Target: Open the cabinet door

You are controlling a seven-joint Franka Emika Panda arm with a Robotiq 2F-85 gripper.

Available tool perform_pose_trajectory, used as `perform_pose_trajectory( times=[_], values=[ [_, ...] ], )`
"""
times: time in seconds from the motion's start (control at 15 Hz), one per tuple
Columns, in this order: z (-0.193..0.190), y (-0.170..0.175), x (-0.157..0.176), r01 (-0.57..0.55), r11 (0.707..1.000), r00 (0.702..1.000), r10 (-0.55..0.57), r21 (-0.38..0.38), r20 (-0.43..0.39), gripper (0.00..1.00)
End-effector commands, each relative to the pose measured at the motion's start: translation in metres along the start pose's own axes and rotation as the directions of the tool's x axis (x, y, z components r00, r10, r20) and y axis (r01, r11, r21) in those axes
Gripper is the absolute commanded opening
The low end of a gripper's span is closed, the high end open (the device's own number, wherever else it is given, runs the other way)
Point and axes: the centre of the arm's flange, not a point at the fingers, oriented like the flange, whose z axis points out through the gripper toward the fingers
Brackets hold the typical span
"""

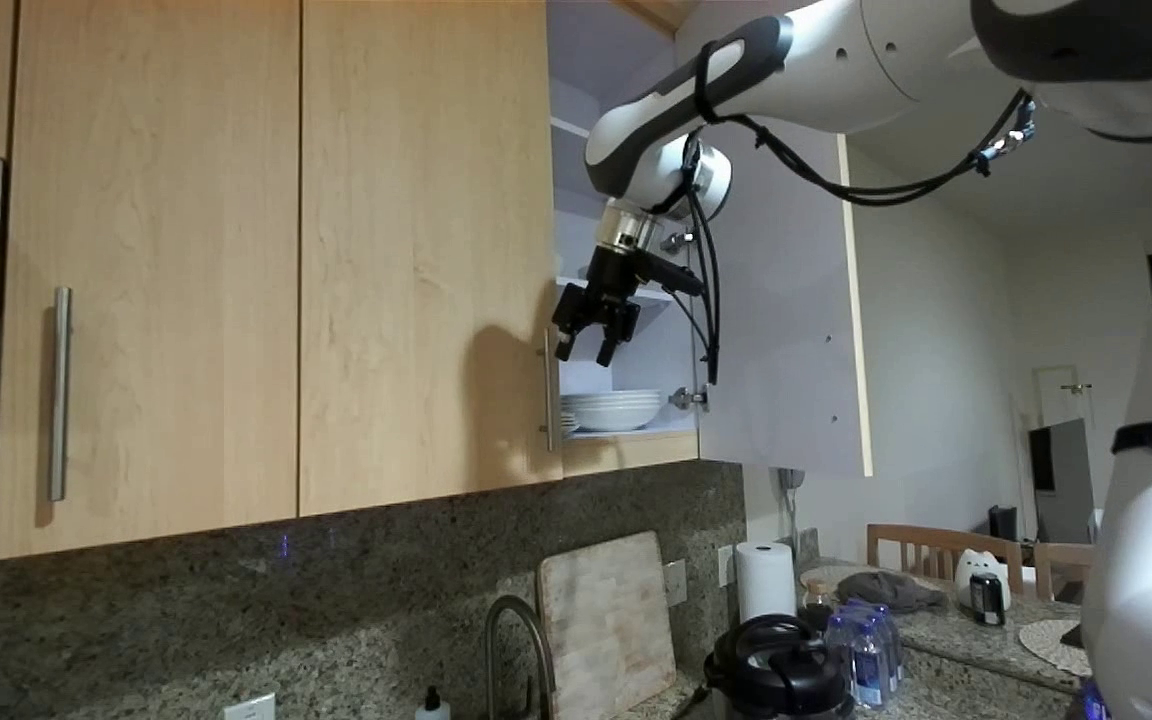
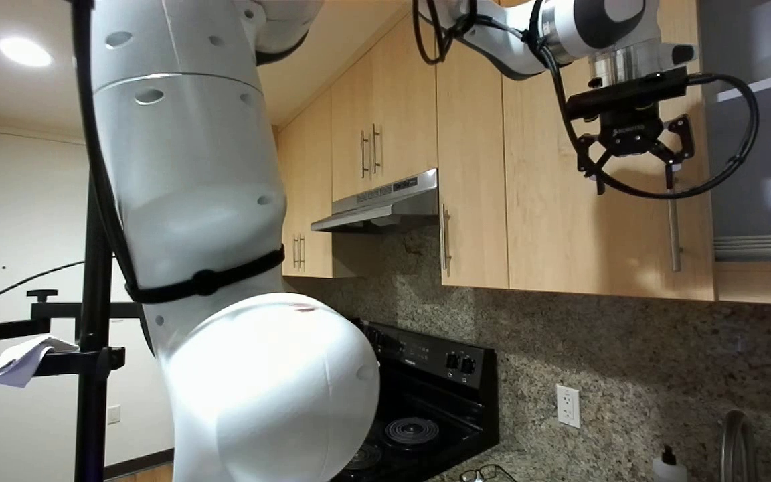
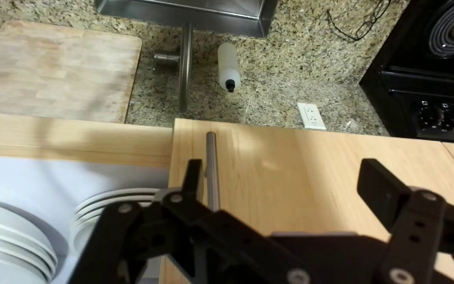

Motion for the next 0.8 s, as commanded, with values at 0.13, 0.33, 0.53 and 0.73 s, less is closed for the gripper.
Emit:
perform_pose_trajectory(
  times=[0.13, 0.33, 0.53, 0.73],
  values=[
    [0.006, 0.008, 0.013, 0.191, 0.976, 0.979, -0.181, 0.107, -0.094, 1.00],
    [0.007, 0.010, 0.008, 0.253, 0.961, 0.960, -0.236, 0.107, -0.150, 1.00],
    [0.009, 0.016, 0.010, 0.285, 0.954, 0.944, -0.264, 0.088, -0.198, 1.00],
    [0.022, 0.021, 0.010, 0.257, 0.963, 0.954, -0.239, 0.084, -0.179, 1.00]
  ],
)
